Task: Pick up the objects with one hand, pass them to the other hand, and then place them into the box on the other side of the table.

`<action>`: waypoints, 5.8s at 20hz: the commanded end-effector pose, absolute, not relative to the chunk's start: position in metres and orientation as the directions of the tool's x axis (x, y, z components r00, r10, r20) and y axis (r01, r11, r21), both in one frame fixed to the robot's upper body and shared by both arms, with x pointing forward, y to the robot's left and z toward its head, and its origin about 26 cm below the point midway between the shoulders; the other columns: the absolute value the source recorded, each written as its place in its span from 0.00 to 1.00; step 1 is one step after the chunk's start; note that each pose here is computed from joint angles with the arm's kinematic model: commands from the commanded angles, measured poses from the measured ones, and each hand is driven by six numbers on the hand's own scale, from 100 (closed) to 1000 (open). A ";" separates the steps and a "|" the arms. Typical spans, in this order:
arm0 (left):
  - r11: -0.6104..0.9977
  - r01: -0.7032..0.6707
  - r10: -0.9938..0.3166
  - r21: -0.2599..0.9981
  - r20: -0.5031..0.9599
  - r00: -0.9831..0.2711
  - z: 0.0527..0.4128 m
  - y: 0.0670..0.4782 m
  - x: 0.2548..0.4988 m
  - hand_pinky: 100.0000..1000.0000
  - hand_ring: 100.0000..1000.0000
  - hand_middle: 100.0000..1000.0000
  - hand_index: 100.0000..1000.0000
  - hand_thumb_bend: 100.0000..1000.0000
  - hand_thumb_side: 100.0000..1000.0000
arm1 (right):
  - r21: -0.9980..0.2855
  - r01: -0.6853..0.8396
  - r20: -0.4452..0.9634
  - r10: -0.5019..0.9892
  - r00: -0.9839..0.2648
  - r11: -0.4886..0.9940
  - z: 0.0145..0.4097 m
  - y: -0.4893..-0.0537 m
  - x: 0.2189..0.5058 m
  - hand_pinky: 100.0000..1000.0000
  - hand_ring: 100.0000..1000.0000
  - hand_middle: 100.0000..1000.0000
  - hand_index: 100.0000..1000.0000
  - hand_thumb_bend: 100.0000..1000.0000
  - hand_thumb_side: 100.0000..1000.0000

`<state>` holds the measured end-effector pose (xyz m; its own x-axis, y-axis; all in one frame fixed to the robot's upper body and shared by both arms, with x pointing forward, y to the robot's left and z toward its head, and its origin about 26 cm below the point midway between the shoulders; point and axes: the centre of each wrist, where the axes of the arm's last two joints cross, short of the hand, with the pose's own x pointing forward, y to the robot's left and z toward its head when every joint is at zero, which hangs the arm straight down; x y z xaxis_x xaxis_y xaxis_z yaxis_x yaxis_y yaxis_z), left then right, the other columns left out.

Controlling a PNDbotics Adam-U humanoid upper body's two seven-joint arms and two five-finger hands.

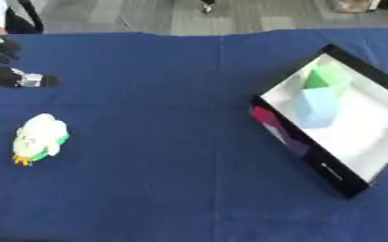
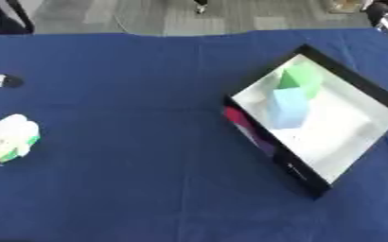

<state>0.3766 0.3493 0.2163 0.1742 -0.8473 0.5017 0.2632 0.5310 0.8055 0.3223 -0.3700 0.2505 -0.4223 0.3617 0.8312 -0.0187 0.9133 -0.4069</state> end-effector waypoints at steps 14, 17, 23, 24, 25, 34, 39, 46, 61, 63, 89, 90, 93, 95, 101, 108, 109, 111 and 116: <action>0.428 0.455 -0.901 0.781 0.328 0.283 0.214 0.374 0.378 0.91 0.87 0.77 0.84 0.85 0.09 | -0.456 0.023 0.797 0.419 -0.435 0.890 0.261 -0.375 0.318 1.00 1.00 0.89 0.99 0.19 0.10; 0.420 0.500 -0.905 0.757 0.305 0.298 0.207 0.377 0.380 0.91 0.87 0.77 0.84 0.85 0.10 | -0.457 0.025 0.796 0.421 -0.434 0.889 0.261 -0.375 0.318 1.00 1.00 0.89 0.99 0.19 0.10; 0.430 0.565 -0.900 0.704 0.285 0.330 0.193 0.383 0.383 0.91 0.87 0.78 0.85 0.85 0.12 | -0.457 0.027 0.800 0.425 -0.424 0.889 0.258 -0.376 0.318 1.00 1.00 0.89 0.99 0.19 0.11; 0.432 0.571 -0.899 0.698 0.281 0.335 0.192 0.383 0.383 0.91 0.87 0.78 0.85 0.85 0.12 | -0.457 0.028 0.800 0.425 -0.424 0.889 0.258 -0.376 0.318 1.00 1.00 0.89 0.99 0.19 0.11; 0.433 0.576 -0.898 0.693 0.277 0.342 0.190 0.384 0.383 0.91 0.87 0.78 0.85 0.85 0.12 | -0.457 0.028 0.800 0.425 -0.424 0.889 0.258 -0.376 0.318 1.00 1.00 0.89 0.99 0.19 0.11; 0.453 0.578 -0.883 0.678 0.250 0.398 0.175 0.388 0.385 0.91 0.87 0.77 0.84 0.85 0.14 | -0.455 0.029 0.802 0.424 -0.420 0.890 0.256 -0.376 0.318 1.00 1.00 0.89 0.99 0.19 0.11; 0.462 0.564 -0.874 0.685 0.244 0.419 0.167 0.383 0.388 0.90 0.86 0.76 0.83 0.84 0.16 | -0.454 0.027 0.805 0.423 -0.416 0.891 0.255 -0.376 0.320 1.00 1.00 0.89 0.99 0.19 0.11; 0.457 0.595 -0.875 0.661 0.214 0.434 0.151 0.378 0.391 0.89 0.86 0.75 0.81 0.85 0.14 | -0.453 0.028 0.808 0.423 -0.410 0.891 0.253 -0.377 0.321 1.00 1.00 0.89 0.99 0.18 0.12; 0.463 0.570 -0.868 0.679 0.216 0.447 0.148 0.371 0.392 0.83 0.78 0.65 0.64 0.36 0.05 | -0.457 0.026 0.810 0.428 -0.402 0.889 0.249 -0.378 0.322 1.00 1.00 0.89 0.99 0.17 0.12; 0.464 0.556 -0.871 0.689 0.242 0.427 0.157 0.366 0.389 0.82 0.77 0.64 0.63 0.28 0.05 | -0.459 0.025 0.809 0.429 -0.401 0.888 0.249 -0.378 0.322 1.00 1.00 0.89 0.99 0.17 0.13; 0.505 0.027 -0.860 0.863 0.501 0.098 0.227 0.248 0.381 0.77 0.71 0.53 0.55 0.03 0.00 | -0.532 -0.079 0.733 0.411 -0.542 0.843 0.280 -0.343 0.314 1.00 1.00 0.90 0.99 0.20 0.11; 0.512 0.021 -0.857 0.859 0.508 0.087 0.224 0.244 0.382 0.77 0.71 0.53 0.55 0.03 0.00 | -0.542 -0.088 0.726 0.413 -0.550 0.836 0.282 -0.340 0.314 1.00 1.00 0.90 0.99 0.20 0.11; 0.524 0.000 -0.851 0.852 0.523 0.057 0.216 0.229 0.385 0.77 0.71 0.53 0.55 0.03 0.00 | -0.573 -0.124 0.707 0.412 -0.574 0.810 0.288 -0.329 0.314 1.00 1.00 0.91 0.99 0.20 0.11; 0.524 -0.006 -0.851 0.852 0.524 0.044 0.210 0.221 0.387 0.77 0.71 0.53 0.55 0.03 0.00 | -0.587 -0.146 0.702 0.410 -0.582 0.797 0.289 -0.323 0.315 1.00 1.00 0.91 0.99 0.20 0.12; 0.520 -0.025 -0.854 0.854 0.520 0.003 0.198 0.204 0.390 0.76 0.71 0.53 0.55 0.02 0.00 | -0.629 -0.195 0.687 0.420 -0.593 0.753 0.288 -0.308 0.321 1.00 1.00 0.91 0.99 0.21 0.12; 0.524 -0.074 -0.852 0.849 0.522 -0.043 0.190 0.187 0.390 0.76 0.70 0.53 0.55 0.01 0.00 | -0.681 -0.249 0.659 0.427 -0.619 0.689 0.286 -0.291 0.327 1.00 1.00 0.91 0.99 0.23 0.12; 0.527 -0.079 -0.850 0.846 0.525 -0.050 0.189 0.184 0.390 0.76 0.70 0.52 0.54 0.00 0.00 | -0.688 -0.256 0.654 0.428 -0.623 0.679 0.286 -0.288 0.327 1.00 1.00 0.91 0.99 0.23 0.12; 0.535 -0.089 -0.845 0.840 0.531 -0.067 0.187 0.179 0.389 0.76 0.70 0.52 0.55 0.00 0.00 | -0.702 -0.267 0.645 0.431 -0.631 0.660 0.285 -0.284 0.328 1.00 1.00 0.91 0.99 0.24 0.13; 0.563 -0.113 -0.826 0.819 0.552 -0.117 0.181 0.167 0.388 0.76 0.70 0.51 0.54 0.00 0.02 | -0.733 -0.294 0.629 0.445 -0.638 0.613 0.282 -0.275 0.330 1.00 1.00 0.92 0.99 0.25 0.13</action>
<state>0.3874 0.1690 0.1720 -0.0872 -0.8291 0.5523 -0.0806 0.5585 0.8256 0.3310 -0.2754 0.2729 -0.6185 0.4313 0.6569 -0.3118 0.6326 -0.7090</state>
